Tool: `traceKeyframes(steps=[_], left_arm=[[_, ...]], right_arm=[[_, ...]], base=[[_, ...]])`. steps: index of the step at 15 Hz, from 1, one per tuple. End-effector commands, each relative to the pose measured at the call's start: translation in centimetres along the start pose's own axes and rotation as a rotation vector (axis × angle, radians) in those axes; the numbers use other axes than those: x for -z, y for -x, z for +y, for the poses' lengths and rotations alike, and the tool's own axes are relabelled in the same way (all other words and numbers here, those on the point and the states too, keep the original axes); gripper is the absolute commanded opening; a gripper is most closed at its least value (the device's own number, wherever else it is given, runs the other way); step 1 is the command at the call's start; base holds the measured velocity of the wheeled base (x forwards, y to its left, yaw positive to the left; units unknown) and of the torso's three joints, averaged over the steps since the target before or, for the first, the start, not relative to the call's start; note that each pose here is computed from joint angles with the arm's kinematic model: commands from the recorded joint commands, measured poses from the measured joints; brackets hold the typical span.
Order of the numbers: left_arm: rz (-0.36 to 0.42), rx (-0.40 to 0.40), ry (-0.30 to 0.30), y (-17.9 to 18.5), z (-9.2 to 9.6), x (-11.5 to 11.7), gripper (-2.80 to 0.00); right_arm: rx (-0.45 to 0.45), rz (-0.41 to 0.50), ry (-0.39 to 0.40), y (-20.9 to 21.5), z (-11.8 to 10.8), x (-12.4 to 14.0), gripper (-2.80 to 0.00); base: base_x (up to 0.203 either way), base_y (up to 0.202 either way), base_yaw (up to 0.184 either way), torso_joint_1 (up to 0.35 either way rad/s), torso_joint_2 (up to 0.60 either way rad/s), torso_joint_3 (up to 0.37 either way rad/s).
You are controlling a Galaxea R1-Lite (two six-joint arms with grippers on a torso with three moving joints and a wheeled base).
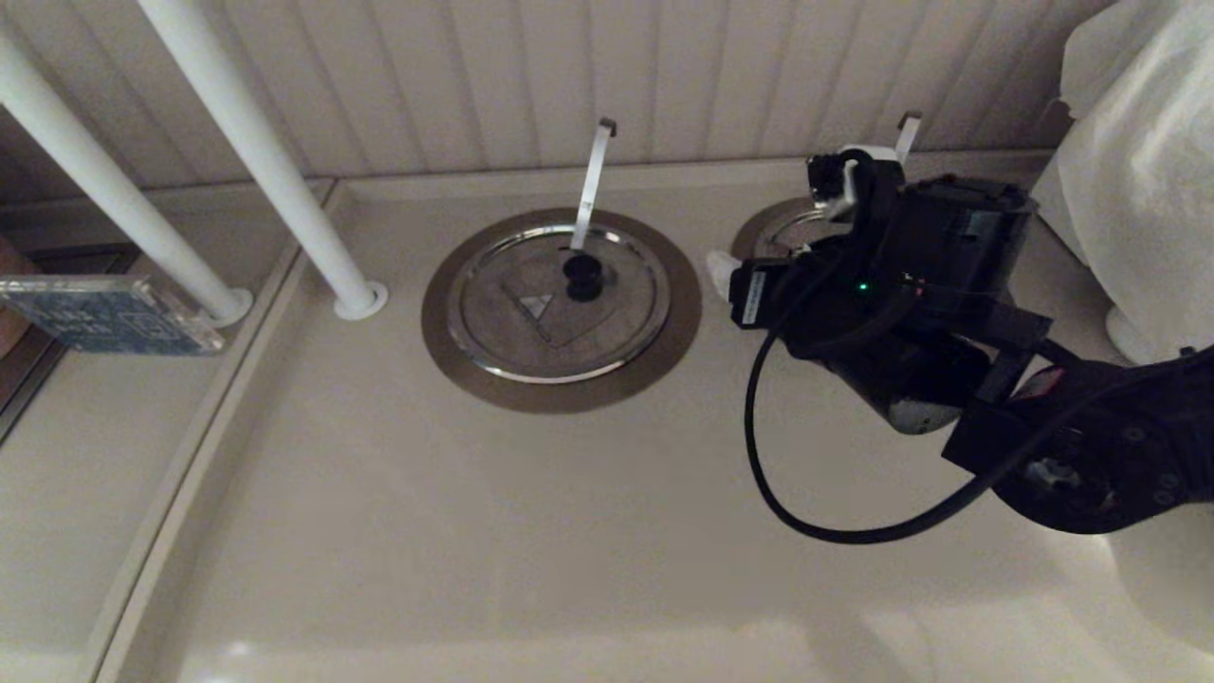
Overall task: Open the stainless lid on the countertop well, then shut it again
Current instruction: Open the lid, then stir with a spoon
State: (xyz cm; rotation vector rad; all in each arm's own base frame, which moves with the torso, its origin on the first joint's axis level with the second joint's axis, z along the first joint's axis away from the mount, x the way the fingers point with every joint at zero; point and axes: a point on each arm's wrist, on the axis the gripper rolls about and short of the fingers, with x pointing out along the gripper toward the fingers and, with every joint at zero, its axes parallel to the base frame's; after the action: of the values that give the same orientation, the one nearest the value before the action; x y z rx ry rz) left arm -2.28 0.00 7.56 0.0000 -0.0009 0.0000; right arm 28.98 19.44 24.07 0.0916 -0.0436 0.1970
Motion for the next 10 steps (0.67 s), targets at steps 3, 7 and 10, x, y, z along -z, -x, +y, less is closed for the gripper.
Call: traceKeyframes(steps=[3,7,10], left_arm=[[-0.002,0.0,-0.001,0.0,0.0,0.0,-2.8],[-0.002,0.0,-0.001,0.0,0.0,0.0,-2.8],[-0.001,0.0,-0.001,0.0,0.0,0.0,-2.8]], right_arm=[[-0.026,-0.007,-0.001,1.4,0.4,-0.9,0.0],[0.049,-0.033,-0.002,0.5,-2.0,-2.7,0.0],[0.258,-0.049,0.011,-2.8,-8.6,-5.3,0.0]], base=[[0.0,0.0,0.0,0.0,0.0,0.0],[0.0,0.0,0.0,0.0,0.0,0.0],[0.0,0.0,0.0,0.0,0.0,0.0]])
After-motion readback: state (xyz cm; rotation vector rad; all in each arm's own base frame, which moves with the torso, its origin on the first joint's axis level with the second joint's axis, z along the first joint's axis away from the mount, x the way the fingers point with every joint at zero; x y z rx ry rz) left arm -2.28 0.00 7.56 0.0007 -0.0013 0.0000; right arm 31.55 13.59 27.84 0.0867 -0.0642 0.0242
